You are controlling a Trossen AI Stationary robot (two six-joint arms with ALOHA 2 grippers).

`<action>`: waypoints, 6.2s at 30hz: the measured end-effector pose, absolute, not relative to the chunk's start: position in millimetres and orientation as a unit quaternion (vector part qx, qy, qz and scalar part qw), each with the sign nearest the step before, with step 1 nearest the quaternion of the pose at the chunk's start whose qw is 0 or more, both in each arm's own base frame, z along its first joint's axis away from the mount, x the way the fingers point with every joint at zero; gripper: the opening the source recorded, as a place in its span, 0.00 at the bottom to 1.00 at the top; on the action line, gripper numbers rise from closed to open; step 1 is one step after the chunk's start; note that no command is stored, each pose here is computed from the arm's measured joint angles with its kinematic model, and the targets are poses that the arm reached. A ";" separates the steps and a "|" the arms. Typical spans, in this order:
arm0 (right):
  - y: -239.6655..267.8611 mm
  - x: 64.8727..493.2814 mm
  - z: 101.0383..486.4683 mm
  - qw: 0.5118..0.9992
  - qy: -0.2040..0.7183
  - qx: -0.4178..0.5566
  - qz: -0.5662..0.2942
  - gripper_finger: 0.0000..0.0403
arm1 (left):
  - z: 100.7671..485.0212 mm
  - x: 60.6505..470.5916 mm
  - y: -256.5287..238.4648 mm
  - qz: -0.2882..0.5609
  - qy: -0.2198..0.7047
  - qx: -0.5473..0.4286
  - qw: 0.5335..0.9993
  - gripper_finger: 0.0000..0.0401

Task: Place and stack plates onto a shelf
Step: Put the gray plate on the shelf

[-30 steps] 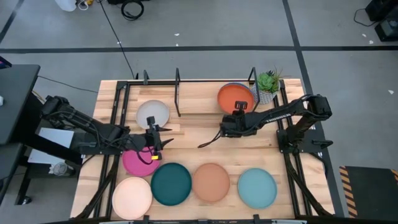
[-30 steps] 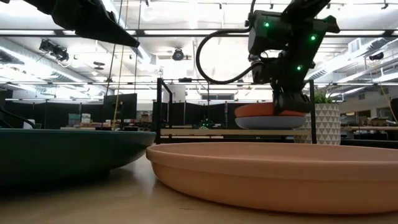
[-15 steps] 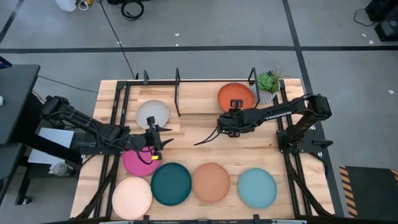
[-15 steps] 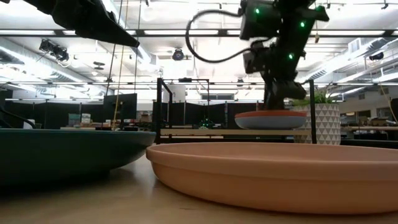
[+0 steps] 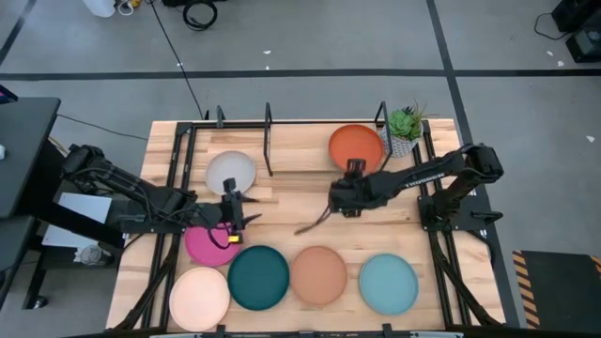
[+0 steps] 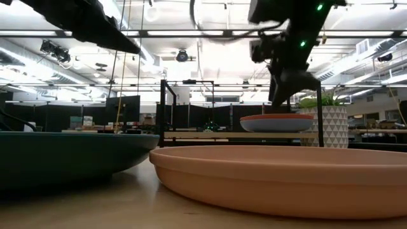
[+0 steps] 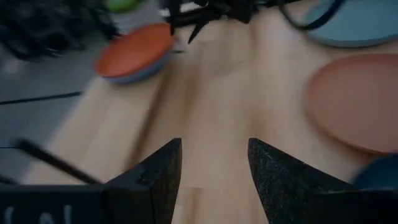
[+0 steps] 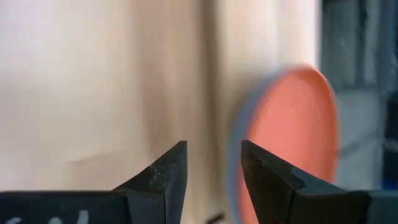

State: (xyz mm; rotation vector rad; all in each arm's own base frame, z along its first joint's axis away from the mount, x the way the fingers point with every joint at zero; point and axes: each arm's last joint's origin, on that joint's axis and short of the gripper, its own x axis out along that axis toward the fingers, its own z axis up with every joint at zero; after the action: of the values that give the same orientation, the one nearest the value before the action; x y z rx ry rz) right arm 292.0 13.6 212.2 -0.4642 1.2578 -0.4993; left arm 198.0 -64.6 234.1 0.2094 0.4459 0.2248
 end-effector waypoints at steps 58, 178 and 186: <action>79.5 299.9 203.5 0.845 0.466 -0.218 -0.144 0.38 | 188.5 220.7 41.5 0.161 0.604 -0.048 0.779 0.04; 30.5 325.7 235.3 0.882 0.381 -0.276 -0.022 0.09 | 256.3 245.6 -61.6 0.075 0.372 0.238 0.894 0.47; 3.4 330.1 240.2 0.879 0.378 -0.287 -0.046 0.09 | 236.3 232.8 -75.2 0.067 0.343 0.242 0.905 0.42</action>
State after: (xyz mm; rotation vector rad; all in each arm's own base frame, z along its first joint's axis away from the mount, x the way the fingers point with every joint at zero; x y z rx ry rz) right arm 330.1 3.4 240.2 -0.5992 0.7872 -0.0962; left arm 232.8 -75.2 236.3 0.5008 0.7084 0.1379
